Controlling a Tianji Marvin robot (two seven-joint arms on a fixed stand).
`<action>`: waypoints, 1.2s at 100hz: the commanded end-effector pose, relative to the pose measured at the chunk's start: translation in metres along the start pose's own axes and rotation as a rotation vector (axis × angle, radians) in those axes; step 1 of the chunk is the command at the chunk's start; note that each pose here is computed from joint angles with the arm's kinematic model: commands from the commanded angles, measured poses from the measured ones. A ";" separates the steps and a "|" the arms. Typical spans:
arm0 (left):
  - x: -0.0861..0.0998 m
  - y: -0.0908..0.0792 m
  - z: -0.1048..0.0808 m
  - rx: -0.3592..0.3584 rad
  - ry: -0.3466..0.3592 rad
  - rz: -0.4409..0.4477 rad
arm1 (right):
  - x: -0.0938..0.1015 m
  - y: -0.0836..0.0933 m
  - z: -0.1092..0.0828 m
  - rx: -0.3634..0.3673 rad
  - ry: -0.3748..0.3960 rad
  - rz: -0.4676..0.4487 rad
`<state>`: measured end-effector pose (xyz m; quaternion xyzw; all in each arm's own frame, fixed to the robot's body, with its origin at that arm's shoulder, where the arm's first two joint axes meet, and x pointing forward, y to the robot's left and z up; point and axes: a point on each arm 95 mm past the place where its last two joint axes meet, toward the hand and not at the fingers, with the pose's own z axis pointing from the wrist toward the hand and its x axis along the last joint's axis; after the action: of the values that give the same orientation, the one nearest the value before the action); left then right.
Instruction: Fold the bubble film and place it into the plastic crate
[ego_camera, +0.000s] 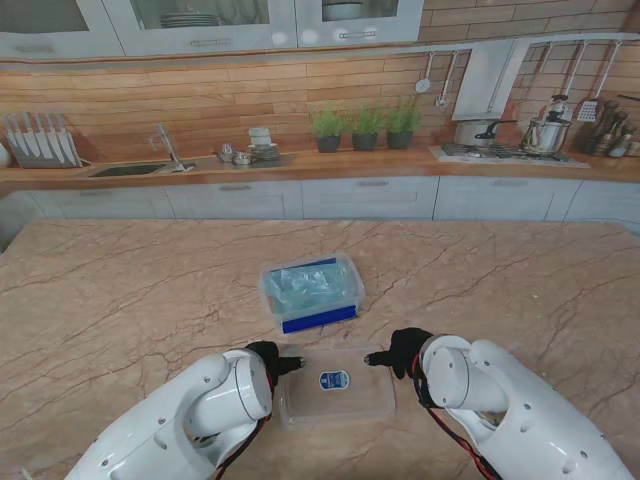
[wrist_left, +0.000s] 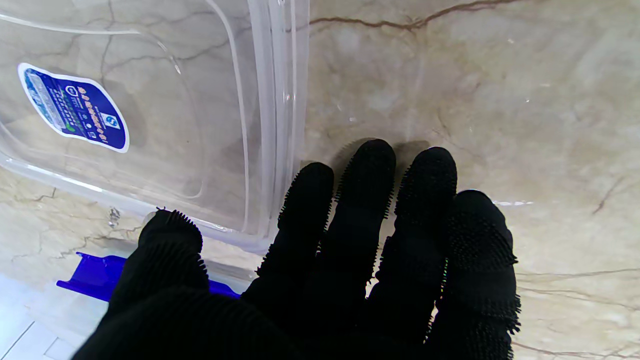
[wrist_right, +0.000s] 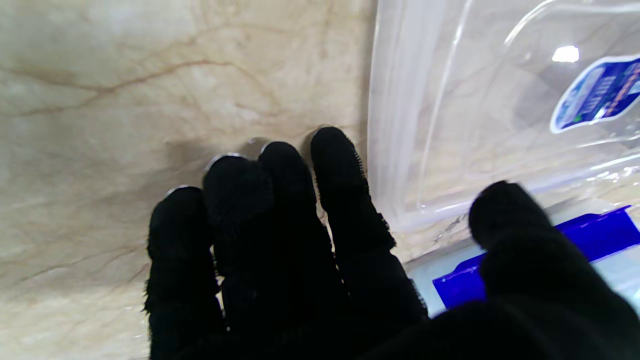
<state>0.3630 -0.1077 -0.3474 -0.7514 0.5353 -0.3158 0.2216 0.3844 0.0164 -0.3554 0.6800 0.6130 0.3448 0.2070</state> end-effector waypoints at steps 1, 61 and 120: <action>-0.004 0.008 0.001 -0.028 -0.056 -0.021 | 0.003 -0.006 0.002 0.027 0.000 -0.001; -0.010 0.008 0.006 -0.096 -0.064 -0.123 | 0.024 -0.005 0.019 0.069 0.038 0.078; -0.015 0.008 0.006 -0.090 -0.089 -0.114 | 0.014 -0.001 0.014 0.038 -0.003 0.059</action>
<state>0.3673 -0.0974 -0.3478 -0.7825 0.5039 -0.3038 0.2039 0.4023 0.0337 -0.3521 0.6961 0.5896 0.3577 0.1998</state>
